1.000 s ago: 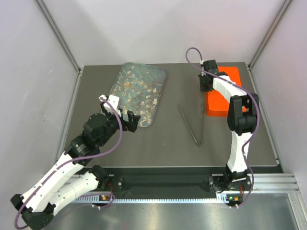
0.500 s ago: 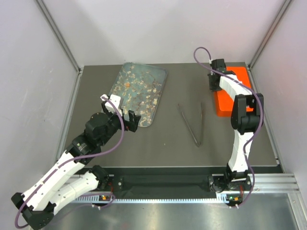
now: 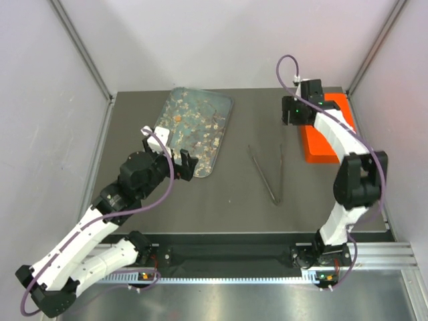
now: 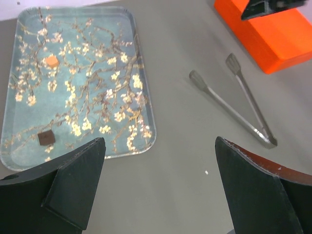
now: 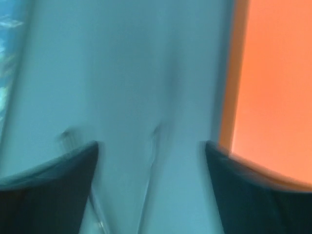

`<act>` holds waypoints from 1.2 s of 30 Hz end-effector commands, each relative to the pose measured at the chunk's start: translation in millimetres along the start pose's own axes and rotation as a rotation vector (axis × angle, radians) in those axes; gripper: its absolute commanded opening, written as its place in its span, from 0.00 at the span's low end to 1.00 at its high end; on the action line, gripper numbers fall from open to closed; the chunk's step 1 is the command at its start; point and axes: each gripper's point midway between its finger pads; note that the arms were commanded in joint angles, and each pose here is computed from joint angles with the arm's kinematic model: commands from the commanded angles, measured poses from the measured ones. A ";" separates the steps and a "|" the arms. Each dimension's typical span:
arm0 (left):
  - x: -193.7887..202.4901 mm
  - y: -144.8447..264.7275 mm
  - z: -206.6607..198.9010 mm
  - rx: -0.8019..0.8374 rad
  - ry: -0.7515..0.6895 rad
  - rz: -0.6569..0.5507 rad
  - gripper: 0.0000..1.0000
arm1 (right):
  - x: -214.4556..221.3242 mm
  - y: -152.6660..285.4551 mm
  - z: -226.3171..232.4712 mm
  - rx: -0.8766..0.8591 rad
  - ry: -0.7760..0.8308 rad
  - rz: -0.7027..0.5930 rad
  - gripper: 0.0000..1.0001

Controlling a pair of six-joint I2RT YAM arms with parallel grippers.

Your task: Pack the chocolate

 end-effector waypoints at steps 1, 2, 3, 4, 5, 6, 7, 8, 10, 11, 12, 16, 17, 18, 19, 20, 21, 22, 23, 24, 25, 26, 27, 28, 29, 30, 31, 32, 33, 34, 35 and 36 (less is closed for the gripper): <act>-40.1 6.3 -2.6 0.019 0.040 -0.064 0.99 | -41.0 111.1 48.0 -0.252 -0.070 -0.234 0.99; -42.6 5.1 -4.8 0.029 0.044 -0.061 0.99 | -36.6 124.3 54.9 -0.303 -0.064 -0.239 1.00; -45.8 5.0 -8.1 0.046 0.056 -0.062 0.99 | -26.0 130.9 53.0 -0.314 -0.072 -0.236 1.00; -54.7 7.9 -10.4 0.060 0.068 -0.080 0.99 | -29.2 158.9 53.9 -0.340 -0.078 -0.291 1.00; -57.6 7.8 -12.4 0.070 0.075 -0.083 0.99 | -26.4 171.7 55.4 -0.364 -0.085 -0.306 1.00; -62.4 8.7 -15.0 0.083 0.095 -0.094 0.99 | -16.7 176.5 53.4 -0.374 -0.091 -0.303 1.00; -69.4 10.4 -15.8 0.090 0.105 -0.110 0.99 | -17.5 201.7 53.2 -0.398 -0.081 -0.358 1.00; -74.1 13.2 -16.6 0.097 0.115 -0.125 0.99 | -16.3 210.2 47.7 -0.382 -0.084 -0.387 1.00; -82.8 16.7 -17.9 0.106 0.140 -0.149 0.99 | -7.2 237.2 41.1 -0.396 -0.130 -0.446 1.00; -87.2 20.6 -17.5 0.108 0.147 -0.166 0.99 | -2.1 245.4 40.4 -0.411 -0.136 -0.458 1.00; -90.1 22.4 -17.3 0.110 0.157 -0.176 0.99 | 8.4 245.7 37.7 -0.416 -0.157 -0.451 1.00; -90.8 28.7 -18.1 0.119 0.173 -0.195 0.99 | 37.7 268.6 29.4 -0.482 -0.230 -0.528 1.00; -88.7 31.9 -16.4 0.114 0.173 -0.200 0.99 | 43.8 267.4 28.2 -0.494 -0.242 -0.533 1.00; -84.4 32.5 -15.0 0.107 0.168 -0.196 0.99 | 57.4 255.6 25.4 -0.493 -0.252 -0.511 1.00; -74.2 30.7 -13.2 0.094 0.167 -0.178 0.99 | 62.9 261.4 23.9 -0.507 -0.247 -0.529 1.00; -71.3 34.8 -9.6 0.077 0.169 -0.181 0.99 | 67.0 259.9 21.8 -0.502 -0.244 -0.529 1.00; -66.9 35.5 -8.2 0.069 0.172 -0.176 0.99 | 73.6 256.1 17.7 -0.485 -0.240 -0.519 1.00; -60.0 34.8 -8.0 0.066 0.171 -0.164 0.99 | 74.9 260.8 15.7 -0.484 -0.235 -0.534 1.00; -59.2 39.5 -6.8 0.065 0.174 -0.171 0.99 | 75.7 261.9 13.4 -0.474 -0.231 -0.540 1.00; -57.3 40.5 -6.4 0.063 0.179 -0.170 0.99 | 76.5 263.4 11.4 -0.464 -0.212 -0.547 1.00; -53.0 40.8 -6.6 0.063 0.179 -0.162 0.99 | 77.5 265.6 8.8 -0.455 -0.211 -0.556 1.00; -53.0 43.9 -5.4 0.060 0.182 -0.168 0.99 | 75.1 266.3 4.4 -0.432 -0.218 -0.571 1.00; -50.0 45.6 -4.7 0.057 0.181 -0.162 0.99 | 74.3 268.2 3.1 -0.427 -0.219 -0.579 1.00; -45.9 45.9 -3.6 0.050 0.180 -0.155 0.99 | 75.0 268.4 2.3 -0.421 -0.216 -0.574 1.00; -46.0 49.8 -1.3 0.043 0.183 -0.164 0.99 | 75.2 270.0 3.1 -0.425 -0.214 -0.572 1.00; -43.5 50.7 -0.3 0.038 0.179 -0.162 0.99 | 73.1 273.5 3.8 -0.427 -0.215 -0.576 1.00; -38.6 51.0 1.6 0.027 0.177 -0.153 0.99 | 73.4 273.3 4.0 -0.427 -0.216 -0.571 1.00; -37.2 53.4 2.4 0.025 0.177 -0.155 0.99 | 73.9 272.9 3.3 -0.422 -0.221 -0.565 1.00; -36.4 54.7 2.7 0.025 0.177 -0.155 0.99 | 74.7 272.5 3.6 -0.422 -0.218 -0.559 1.00; -32.6 55.1 2.5 0.027 0.177 -0.144 0.99 | 75.3 271.2 3.1 -0.418 -0.218 -0.556 1.00; -32.1 56.9 2.0 0.030 0.180 -0.145 0.99 | 76.7 268.8 2.5 -0.413 -0.214 -0.549 1.00; -30.2 57.1 1.5 0.033 0.179 -0.139 0.99 | 77.6 266.7 1.9 -0.406 -0.213 -0.540 1.00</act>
Point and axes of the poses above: each gripper's point midway between its finger pads, its own y axis back along the fingers, its own z axis along the line the jaws close on, x = y × z, and after that the axes turned 13 degrees about -y, right-handed
